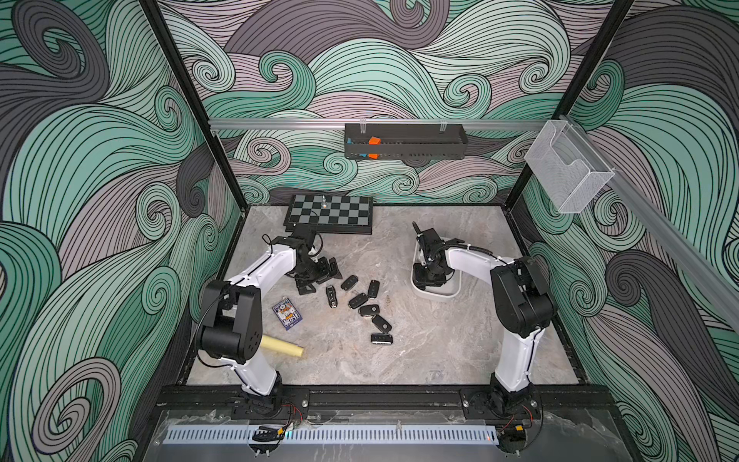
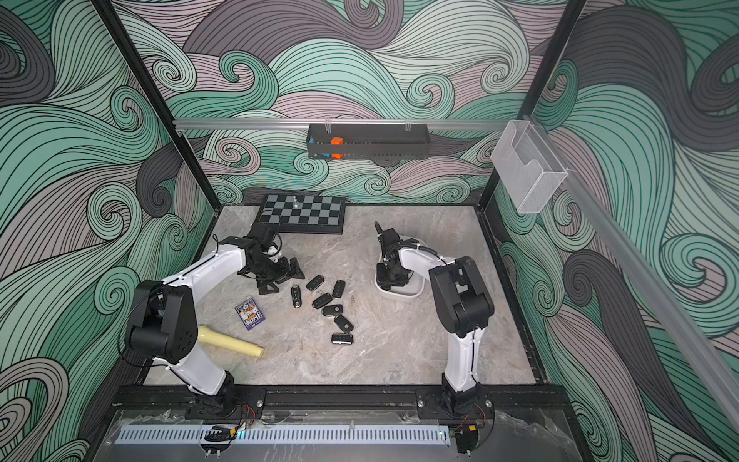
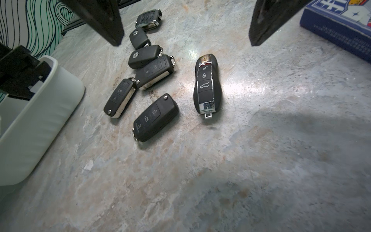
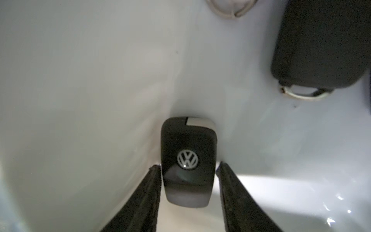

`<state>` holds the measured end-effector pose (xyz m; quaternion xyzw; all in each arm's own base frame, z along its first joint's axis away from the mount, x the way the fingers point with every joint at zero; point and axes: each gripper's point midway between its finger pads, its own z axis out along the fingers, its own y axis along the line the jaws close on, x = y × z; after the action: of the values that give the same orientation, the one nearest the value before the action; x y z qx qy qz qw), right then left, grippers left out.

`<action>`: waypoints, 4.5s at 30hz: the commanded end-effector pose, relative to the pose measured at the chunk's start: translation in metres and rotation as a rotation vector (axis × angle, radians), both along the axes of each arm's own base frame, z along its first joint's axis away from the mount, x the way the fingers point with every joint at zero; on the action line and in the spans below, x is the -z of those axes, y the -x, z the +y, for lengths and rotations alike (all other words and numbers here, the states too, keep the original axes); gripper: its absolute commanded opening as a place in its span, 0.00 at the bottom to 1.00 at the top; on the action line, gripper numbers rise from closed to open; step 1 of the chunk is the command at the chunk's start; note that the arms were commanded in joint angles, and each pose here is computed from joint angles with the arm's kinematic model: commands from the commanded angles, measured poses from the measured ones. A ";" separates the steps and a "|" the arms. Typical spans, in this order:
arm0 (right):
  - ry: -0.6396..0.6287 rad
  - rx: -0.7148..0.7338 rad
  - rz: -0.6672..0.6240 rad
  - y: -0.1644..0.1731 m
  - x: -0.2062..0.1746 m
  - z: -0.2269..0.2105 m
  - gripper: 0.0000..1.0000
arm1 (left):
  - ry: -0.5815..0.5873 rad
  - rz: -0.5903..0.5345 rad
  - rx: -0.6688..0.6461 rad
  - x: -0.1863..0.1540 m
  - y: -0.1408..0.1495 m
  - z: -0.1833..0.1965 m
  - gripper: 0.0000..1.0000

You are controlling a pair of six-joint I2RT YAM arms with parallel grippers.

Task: Place the car key into the storage box
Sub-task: Place the car key in the storage box, then adjust the storage box at the center of the board, then pick up the car key from the center of the board.

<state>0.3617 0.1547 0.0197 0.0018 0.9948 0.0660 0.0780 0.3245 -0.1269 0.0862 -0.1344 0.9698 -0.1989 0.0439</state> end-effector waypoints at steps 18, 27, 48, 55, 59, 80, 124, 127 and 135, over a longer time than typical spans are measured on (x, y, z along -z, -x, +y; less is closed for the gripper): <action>0.177 0.147 -0.227 0.024 -0.078 -0.101 0.61 | -0.027 0.020 0.043 -0.004 0.005 0.003 0.99; 0.144 0.144 -0.101 0.036 -0.040 -0.101 0.54 | -0.036 0.038 0.053 -0.001 0.012 0.004 0.99; 0.043 0.029 -0.073 0.026 -0.035 -0.058 0.11 | -0.143 0.042 0.035 0.011 0.024 0.025 0.99; 0.035 -0.016 -0.050 0.030 -0.029 -0.032 0.13 | -0.167 0.048 0.018 0.012 0.033 0.031 0.98; 0.028 0.010 -0.088 0.027 -0.043 -0.033 0.26 | -0.174 0.043 0.008 0.011 0.034 0.032 0.94; -0.327 0.091 -0.280 0.066 -0.155 -0.019 0.99 | -0.306 0.017 -0.020 0.018 0.023 0.028 0.87; -0.494 0.046 -0.196 0.112 -0.126 -0.001 0.99 | -0.458 0.042 -0.012 0.091 0.011 0.003 0.29; -0.490 0.034 -0.197 0.111 -0.127 0.000 0.99 | -0.460 0.025 -0.018 0.088 0.008 0.004 0.25; -0.494 0.006 -0.188 0.110 -0.129 0.003 0.99 | -0.440 -0.048 -0.041 0.055 0.001 0.003 0.24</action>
<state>0.2487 0.1531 0.1394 0.0326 0.9395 0.2992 0.1639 0.3236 -0.1267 0.0156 -0.1320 0.9879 0.0145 0.0799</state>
